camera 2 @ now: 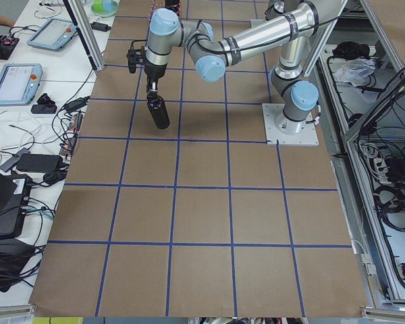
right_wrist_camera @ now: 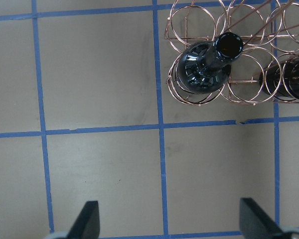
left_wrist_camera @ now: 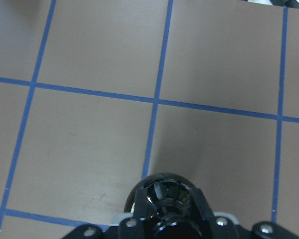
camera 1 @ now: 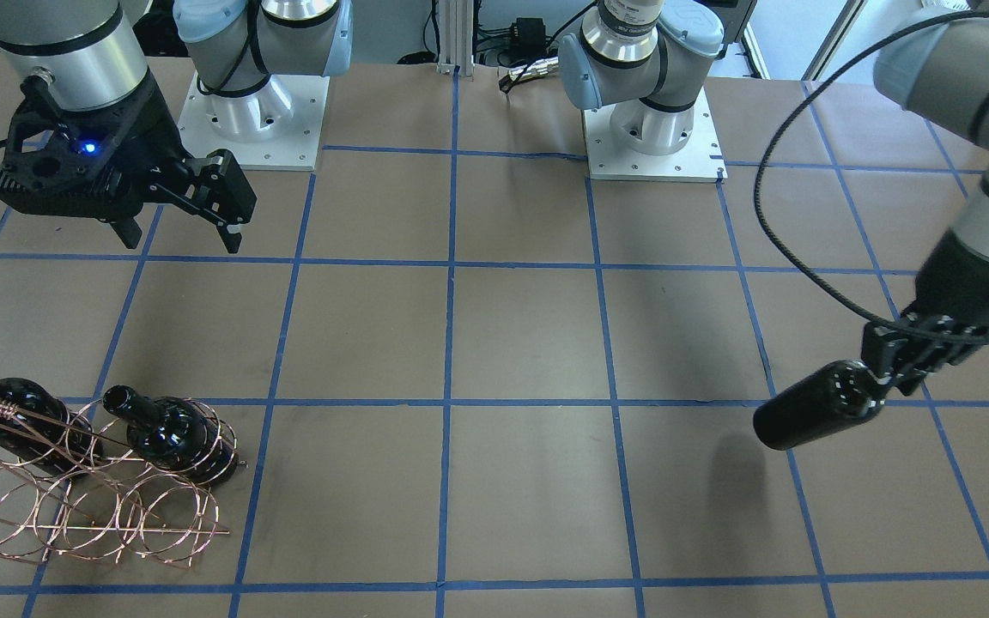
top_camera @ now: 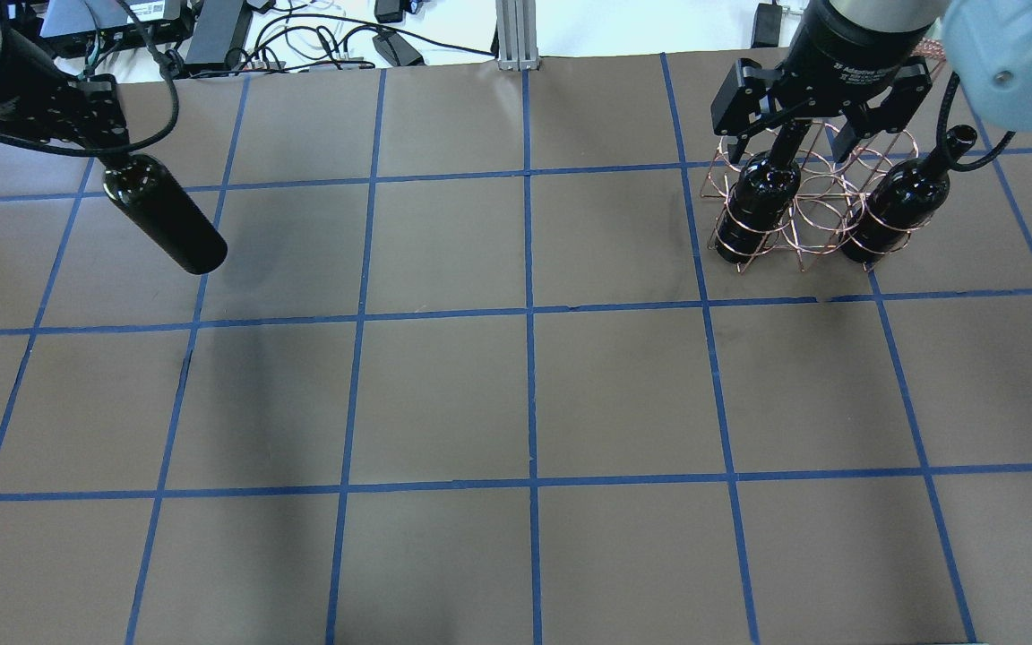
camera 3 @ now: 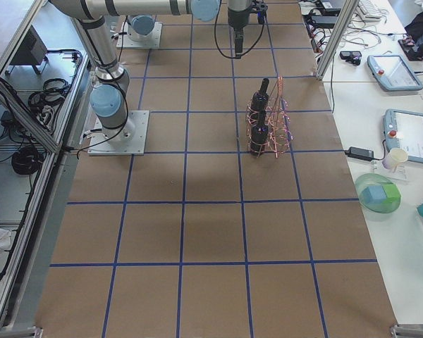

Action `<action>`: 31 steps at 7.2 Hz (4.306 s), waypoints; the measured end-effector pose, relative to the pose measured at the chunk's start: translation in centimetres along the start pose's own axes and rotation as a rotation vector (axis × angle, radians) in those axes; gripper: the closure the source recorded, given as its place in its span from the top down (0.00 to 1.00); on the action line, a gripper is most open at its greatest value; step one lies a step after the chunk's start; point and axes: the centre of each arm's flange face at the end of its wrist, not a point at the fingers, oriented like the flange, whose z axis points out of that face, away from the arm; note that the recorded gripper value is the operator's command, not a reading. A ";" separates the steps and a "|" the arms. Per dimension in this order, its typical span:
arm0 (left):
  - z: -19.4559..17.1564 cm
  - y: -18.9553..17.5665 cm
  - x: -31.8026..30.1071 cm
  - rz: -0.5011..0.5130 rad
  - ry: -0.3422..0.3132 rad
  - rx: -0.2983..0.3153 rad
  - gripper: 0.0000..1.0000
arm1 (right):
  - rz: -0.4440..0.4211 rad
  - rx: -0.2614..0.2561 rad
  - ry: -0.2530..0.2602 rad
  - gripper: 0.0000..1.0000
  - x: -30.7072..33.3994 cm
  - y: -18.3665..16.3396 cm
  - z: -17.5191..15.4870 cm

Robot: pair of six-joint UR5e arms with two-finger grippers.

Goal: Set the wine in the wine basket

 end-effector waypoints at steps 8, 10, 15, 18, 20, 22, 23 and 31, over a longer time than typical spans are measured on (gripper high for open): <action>-3.6 14.5 17.2 -0.298 -0.214 -0.031 0.03 | -0.009 0.001 0.005 1.00 0.1 0.0 -0.1; -3.3 16.1 16.9 -0.369 -0.222 -0.044 0.03 | -0.008 0.004 0.005 1.00 0.1 0.2 -0.4; -1.7 18.9 17.0 -0.515 -0.245 -0.057 0.03 | -0.007 0.008 0.009 1.00 0.3 0.2 -0.4; -1.1 19.2 17.5 -0.514 -0.247 -0.066 0.03 | -0.014 0.009 0.007 1.00 0.3 0.1 -0.4; -0.7 19.3 17.7 -0.511 -0.248 -0.074 0.03 | -0.020 0.008 0.005 1.00 0.3 0.0 -0.3; 0.3 19.0 17.9 -0.507 -0.252 -0.086 0.03 | -0.022 0.005 0.003 1.00 0.3 0.1 -0.2; 0.8 18.9 18.1 -0.505 -0.252 -0.088 0.03 | -0.023 0.004 0.002 1.00 0.3 0.1 -0.2; 2.0 20.1 18.7 -0.478 -0.271 -0.105 0.29 | -0.029 -0.005 0.005 1.00 0.2 0.2 0.2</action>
